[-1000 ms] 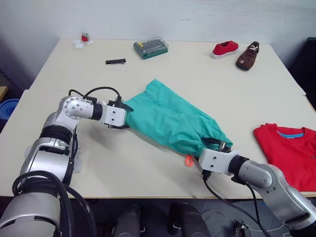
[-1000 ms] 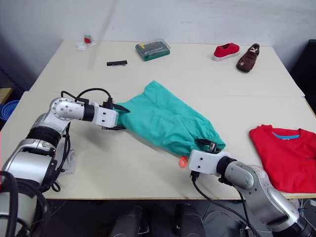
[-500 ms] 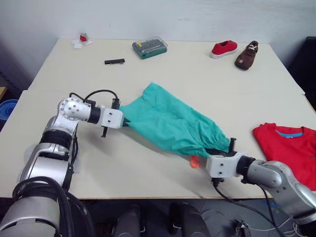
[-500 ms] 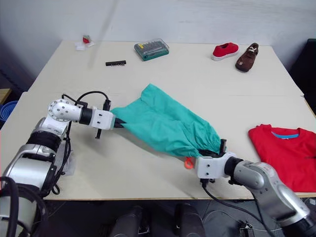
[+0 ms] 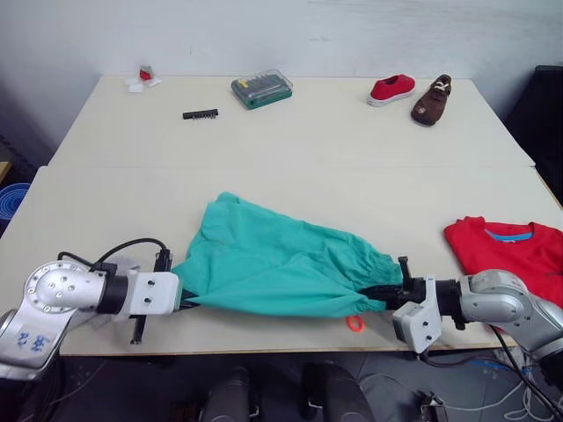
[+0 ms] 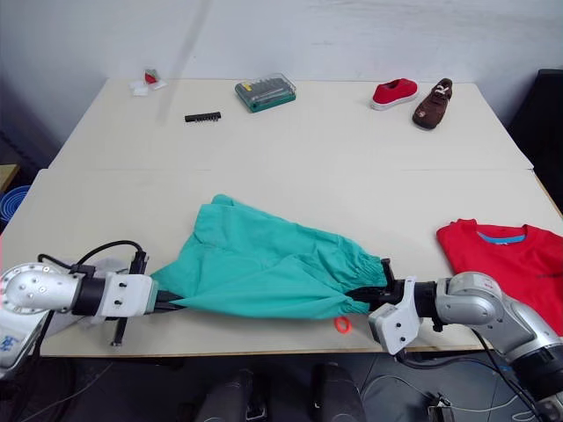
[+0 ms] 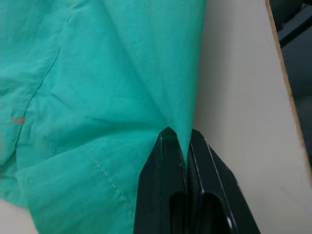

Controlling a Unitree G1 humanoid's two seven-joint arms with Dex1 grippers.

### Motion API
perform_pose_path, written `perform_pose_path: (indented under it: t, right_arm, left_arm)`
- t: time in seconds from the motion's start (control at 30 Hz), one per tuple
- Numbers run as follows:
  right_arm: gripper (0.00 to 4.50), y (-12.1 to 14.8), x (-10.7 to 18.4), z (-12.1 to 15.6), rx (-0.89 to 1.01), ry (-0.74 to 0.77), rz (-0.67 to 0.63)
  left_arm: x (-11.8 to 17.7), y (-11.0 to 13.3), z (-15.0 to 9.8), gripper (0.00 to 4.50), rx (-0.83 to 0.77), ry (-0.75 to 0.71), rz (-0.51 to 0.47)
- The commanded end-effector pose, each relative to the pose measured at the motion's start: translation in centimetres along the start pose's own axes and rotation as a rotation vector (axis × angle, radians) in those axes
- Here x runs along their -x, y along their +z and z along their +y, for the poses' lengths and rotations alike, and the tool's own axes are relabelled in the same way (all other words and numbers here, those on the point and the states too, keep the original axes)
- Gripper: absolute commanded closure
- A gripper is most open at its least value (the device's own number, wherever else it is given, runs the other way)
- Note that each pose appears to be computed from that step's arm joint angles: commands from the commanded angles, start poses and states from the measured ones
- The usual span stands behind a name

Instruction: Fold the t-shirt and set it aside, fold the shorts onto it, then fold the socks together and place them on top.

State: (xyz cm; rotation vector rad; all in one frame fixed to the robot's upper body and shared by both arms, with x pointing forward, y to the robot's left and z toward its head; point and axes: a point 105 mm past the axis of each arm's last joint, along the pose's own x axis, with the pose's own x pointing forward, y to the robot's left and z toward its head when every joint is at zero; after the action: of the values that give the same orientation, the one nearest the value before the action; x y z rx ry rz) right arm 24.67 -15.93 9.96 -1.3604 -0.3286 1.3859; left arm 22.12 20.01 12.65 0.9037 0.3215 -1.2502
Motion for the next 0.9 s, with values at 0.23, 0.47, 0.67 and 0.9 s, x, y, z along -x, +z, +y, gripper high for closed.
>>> perform_pose_path:
  t: [0.23,0.47,0.67,0.9]
  right_arm:
    - [3.84,-0.1,0.1,-0.5,-0.045,-0.057,-0.011]
    - [1.53,2.2,3.2,-1.4,-0.315,-0.154,0.002]
    - [1.53,4.3,5.4,-3.4,-0.619,-0.245,-0.029]
    - [2.5,6.0,4.0,-7.5,-0.931,-0.361,-0.193]
  left_arm:
    - [0.4,1.3,0.0,4.07,0.131,0.085,-0.062]
    - [3.4,2.9,0.1,1.96,0.493,-0.075,-0.278]
    - [6.0,4.6,4.1,1.34,0.571,-0.098,-0.407]
    - [1.7,5.4,8.3,2.3,0.427,-0.12,-0.438]
